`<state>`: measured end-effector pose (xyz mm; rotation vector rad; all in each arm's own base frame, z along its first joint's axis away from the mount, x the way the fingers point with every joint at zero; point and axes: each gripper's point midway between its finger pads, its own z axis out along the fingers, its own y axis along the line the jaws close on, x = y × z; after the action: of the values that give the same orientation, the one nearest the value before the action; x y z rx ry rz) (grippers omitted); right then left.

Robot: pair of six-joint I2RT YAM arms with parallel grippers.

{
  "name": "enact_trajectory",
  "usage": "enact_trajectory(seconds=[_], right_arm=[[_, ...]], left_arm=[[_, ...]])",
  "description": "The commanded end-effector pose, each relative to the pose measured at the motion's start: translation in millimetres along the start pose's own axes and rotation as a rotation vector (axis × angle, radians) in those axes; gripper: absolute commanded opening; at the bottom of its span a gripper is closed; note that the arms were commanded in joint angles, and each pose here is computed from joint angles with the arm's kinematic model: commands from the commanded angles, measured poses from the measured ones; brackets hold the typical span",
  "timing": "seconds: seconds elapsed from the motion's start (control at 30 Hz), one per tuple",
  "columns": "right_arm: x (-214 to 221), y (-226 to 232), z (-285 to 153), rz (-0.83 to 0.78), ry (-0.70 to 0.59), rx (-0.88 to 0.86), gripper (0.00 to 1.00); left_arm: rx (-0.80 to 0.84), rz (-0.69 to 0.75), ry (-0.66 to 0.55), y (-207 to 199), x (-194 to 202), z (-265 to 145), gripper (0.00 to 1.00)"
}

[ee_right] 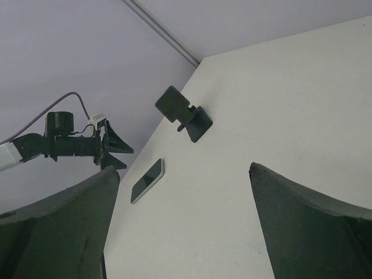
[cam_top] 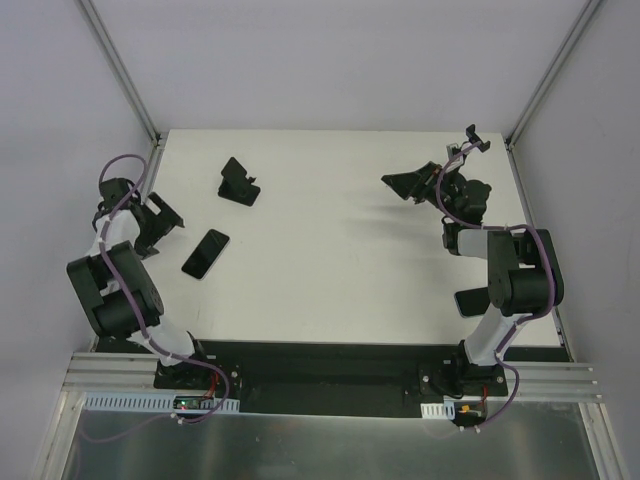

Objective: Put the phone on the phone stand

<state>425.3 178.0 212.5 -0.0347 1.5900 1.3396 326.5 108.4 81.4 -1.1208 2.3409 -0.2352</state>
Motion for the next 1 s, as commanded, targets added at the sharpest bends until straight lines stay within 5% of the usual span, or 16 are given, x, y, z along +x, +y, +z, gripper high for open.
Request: enact_trajectory(seconds=[0.0,0.5,0.97], right_arm=[[-22,21,-2,-0.120,-0.062,-0.070,0.96],[-21,20,-1,-0.106,-0.058,-0.080,0.96],[-21,20,-1,-0.103,-0.063,-0.082,0.96]], left_arm=[[0.058,0.208,0.088,-2,-2,21,0.99],[0.231,0.203,0.434,-51,108,36,0.99],[0.033,0.275,0.407,-81,185,8,0.99]])
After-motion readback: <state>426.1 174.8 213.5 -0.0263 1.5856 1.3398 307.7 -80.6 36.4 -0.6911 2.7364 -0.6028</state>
